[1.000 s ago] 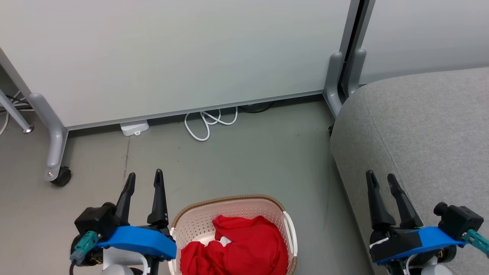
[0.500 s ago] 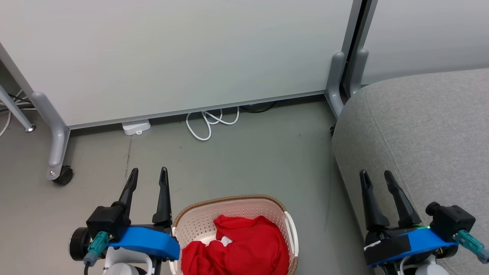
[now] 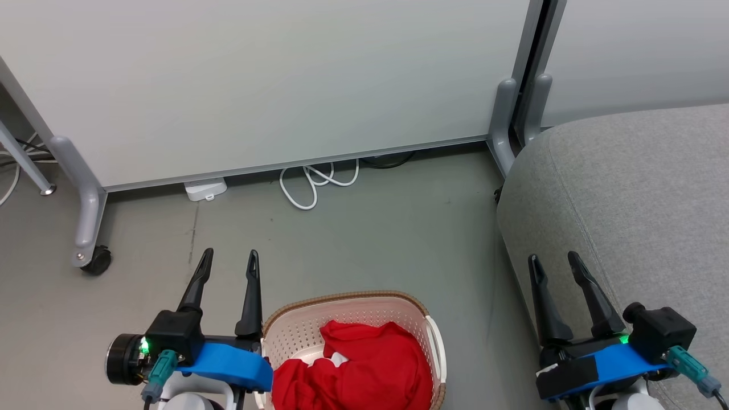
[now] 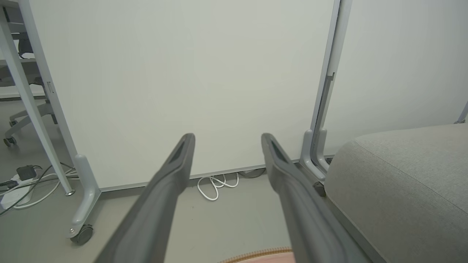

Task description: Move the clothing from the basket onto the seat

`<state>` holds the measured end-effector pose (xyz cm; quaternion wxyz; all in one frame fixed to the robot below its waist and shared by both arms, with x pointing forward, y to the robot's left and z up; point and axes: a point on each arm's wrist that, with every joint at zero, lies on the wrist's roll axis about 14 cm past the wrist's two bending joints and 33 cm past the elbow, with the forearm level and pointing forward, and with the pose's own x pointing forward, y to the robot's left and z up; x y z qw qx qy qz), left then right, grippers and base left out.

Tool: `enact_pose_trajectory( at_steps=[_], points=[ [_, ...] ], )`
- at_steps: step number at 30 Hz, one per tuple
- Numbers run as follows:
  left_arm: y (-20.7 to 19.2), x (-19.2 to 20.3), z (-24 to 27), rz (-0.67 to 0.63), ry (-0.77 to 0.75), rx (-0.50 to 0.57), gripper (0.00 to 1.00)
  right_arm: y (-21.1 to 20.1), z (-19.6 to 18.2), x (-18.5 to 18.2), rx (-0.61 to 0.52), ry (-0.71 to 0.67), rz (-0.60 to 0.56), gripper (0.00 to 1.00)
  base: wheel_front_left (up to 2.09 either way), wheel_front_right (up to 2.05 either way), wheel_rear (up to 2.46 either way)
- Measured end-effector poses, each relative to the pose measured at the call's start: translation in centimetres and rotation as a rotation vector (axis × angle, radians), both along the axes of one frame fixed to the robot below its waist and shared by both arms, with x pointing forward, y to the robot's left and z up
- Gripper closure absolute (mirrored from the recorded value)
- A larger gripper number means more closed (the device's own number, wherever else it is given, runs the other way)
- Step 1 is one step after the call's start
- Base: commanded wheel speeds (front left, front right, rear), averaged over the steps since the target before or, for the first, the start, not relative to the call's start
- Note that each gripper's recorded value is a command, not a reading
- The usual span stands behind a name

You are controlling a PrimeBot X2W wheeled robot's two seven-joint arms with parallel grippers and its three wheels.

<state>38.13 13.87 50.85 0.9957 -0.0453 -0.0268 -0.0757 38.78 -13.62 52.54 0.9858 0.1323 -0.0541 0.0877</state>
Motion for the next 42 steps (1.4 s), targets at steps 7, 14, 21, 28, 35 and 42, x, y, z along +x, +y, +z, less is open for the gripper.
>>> enact_pose_trajectory(
  at_steps=[7, 14, 21, 28, 35, 42],
  points=[
    [-0.2, -0.1, -0.3, -0.013, -0.001, 0.019, 0.00, 0.4, 0.1, -0.1, -0.044, -0.016, 0.010, 0.00, 0.00, 0.00, 0.00],
    [-0.6, -0.3, -0.8, -0.032, 0.003, 0.038, 0.00, 0.6, 0.0, -0.2, -0.082, -0.025, 0.016, 0.00, 0.00, 0.00, 0.00],
    [-0.7, -0.4, -1.1, -0.043, 0.003, 0.061, 0.00, 0.9, -0.2, -0.2, -0.115, -0.032, 0.026, 0.00, 0.00, 0.00, 0.00],
    [-0.5, -0.4, -1.2, -0.039, 0.006, 0.061, 0.00, 0.9, -0.4, -0.2, -0.108, -0.021, 0.025, 0.00, 0.00, 0.00, 0.00],
    [-0.5, -0.5, -1.2, -0.038, 0.007, 0.062, 0.00, 0.8, -0.6, -0.2, -0.106, -0.017, 0.025, 0.00, 0.00, 0.00, 0.00],
    [-0.5, -0.4, -1.6, -0.043, 0.019, 0.062, 0.00, 0.9, -0.8, -0.1, -0.102, -0.009, 0.027, 0.00, 0.00, 0.00, 0.00]
  ],
)
